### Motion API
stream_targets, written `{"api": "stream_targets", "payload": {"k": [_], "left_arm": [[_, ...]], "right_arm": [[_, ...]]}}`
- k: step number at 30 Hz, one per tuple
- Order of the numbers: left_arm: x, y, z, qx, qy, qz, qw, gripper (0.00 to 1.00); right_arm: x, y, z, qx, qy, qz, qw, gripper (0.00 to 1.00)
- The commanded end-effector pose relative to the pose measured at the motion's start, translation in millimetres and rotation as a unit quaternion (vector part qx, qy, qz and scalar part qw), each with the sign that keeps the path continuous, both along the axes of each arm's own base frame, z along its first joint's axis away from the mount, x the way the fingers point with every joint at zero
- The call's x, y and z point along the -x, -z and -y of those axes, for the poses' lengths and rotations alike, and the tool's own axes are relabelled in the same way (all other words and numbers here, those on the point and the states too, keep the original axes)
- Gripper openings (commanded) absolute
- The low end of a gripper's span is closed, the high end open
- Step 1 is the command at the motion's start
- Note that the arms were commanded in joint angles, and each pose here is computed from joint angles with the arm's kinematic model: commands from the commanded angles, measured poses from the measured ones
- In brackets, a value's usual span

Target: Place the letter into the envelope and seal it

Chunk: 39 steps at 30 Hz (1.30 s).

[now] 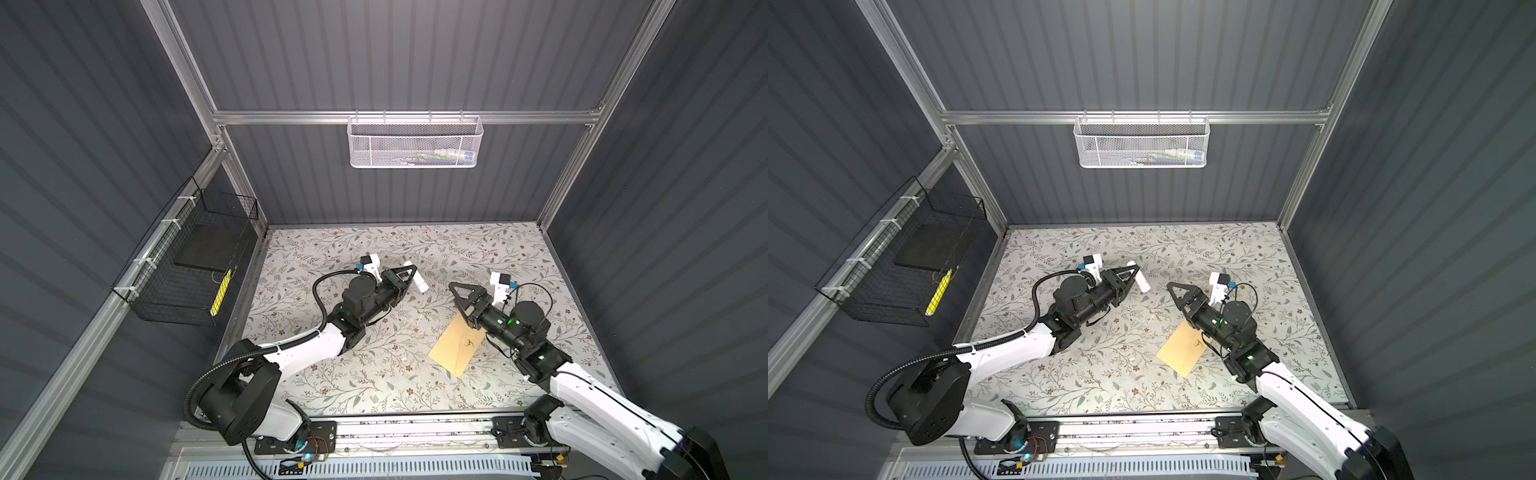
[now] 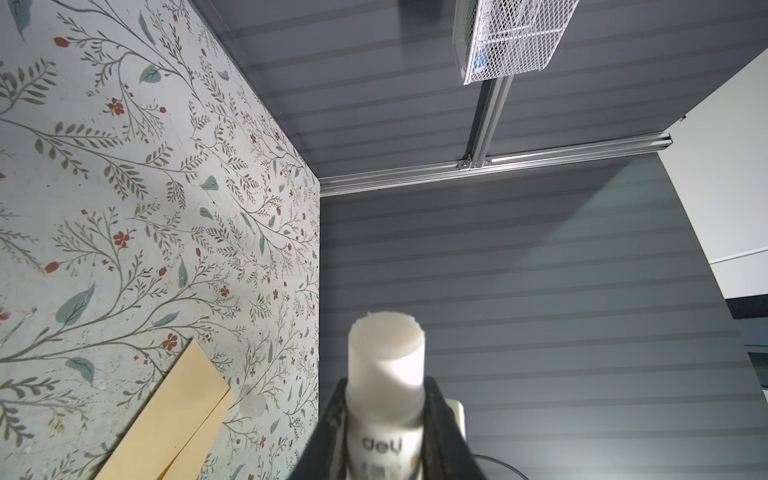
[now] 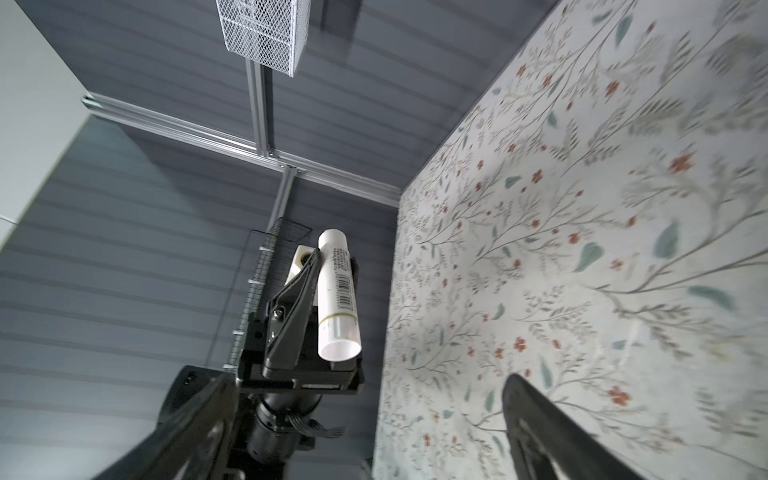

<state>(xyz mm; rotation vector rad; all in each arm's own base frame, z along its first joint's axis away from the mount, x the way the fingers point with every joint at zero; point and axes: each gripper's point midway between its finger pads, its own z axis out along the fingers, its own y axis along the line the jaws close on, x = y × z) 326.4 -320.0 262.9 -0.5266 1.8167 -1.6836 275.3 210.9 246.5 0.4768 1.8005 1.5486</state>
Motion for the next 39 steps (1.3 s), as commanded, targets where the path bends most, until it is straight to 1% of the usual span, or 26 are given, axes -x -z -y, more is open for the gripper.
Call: {"api": "stream_targets", "payload": {"k": [1,4,7,9,15,21,26,30,33,39], "left_arm": [[1,-17,-3,0.012,-0.007,0.03,0.999,0.0],[2,-16,-4,0.012,-0.008,0.03,0.999,0.0],[2,-12,-6,0.01,-0.014,0.021,1.0,0.0],[2,-12,-7,0.012,-0.015,0.021,1.0,0.0],[2,-12,-7,0.009,-0.016,0.024,1.0,0.0],[2,-10,-9,0.009,-0.019,0.021,1.0,0.0],[1,-8,-11,0.008,-0.023,0.02,1.0,0.0],[2,-7,-11,0.006,-0.024,0.02,1.0,0.0],[2,-7,-12,0.005,-0.025,0.018,1.0,0.0],[2,-7,-14,0.001,-0.029,0.019,0.999,0.0]], "right_arm": [[7,-61,-15,-0.146,-0.063,0.057,0.986,0.94],[-1,-65,-26,-0.182,-0.087,0.063,0.977,0.86],[-6,-67,-41,-0.2,-0.113,0.066,0.971,0.8],[-8,-64,-53,-0.206,-0.129,0.061,0.968,0.76],[-11,-49,-68,-0.22,-0.139,0.044,0.965,0.67],[-5,-44,-78,-0.214,-0.148,0.04,0.965,0.62],[-3,-36,-79,-0.21,-0.146,0.032,0.966,0.54],[-3,-34,-79,-0.208,-0.145,0.03,0.967,0.45],[-2,-34,-80,-0.208,-0.146,0.03,0.967,0.43],[1,-32,-77,-0.206,-0.144,0.03,0.968,0.46]]}}
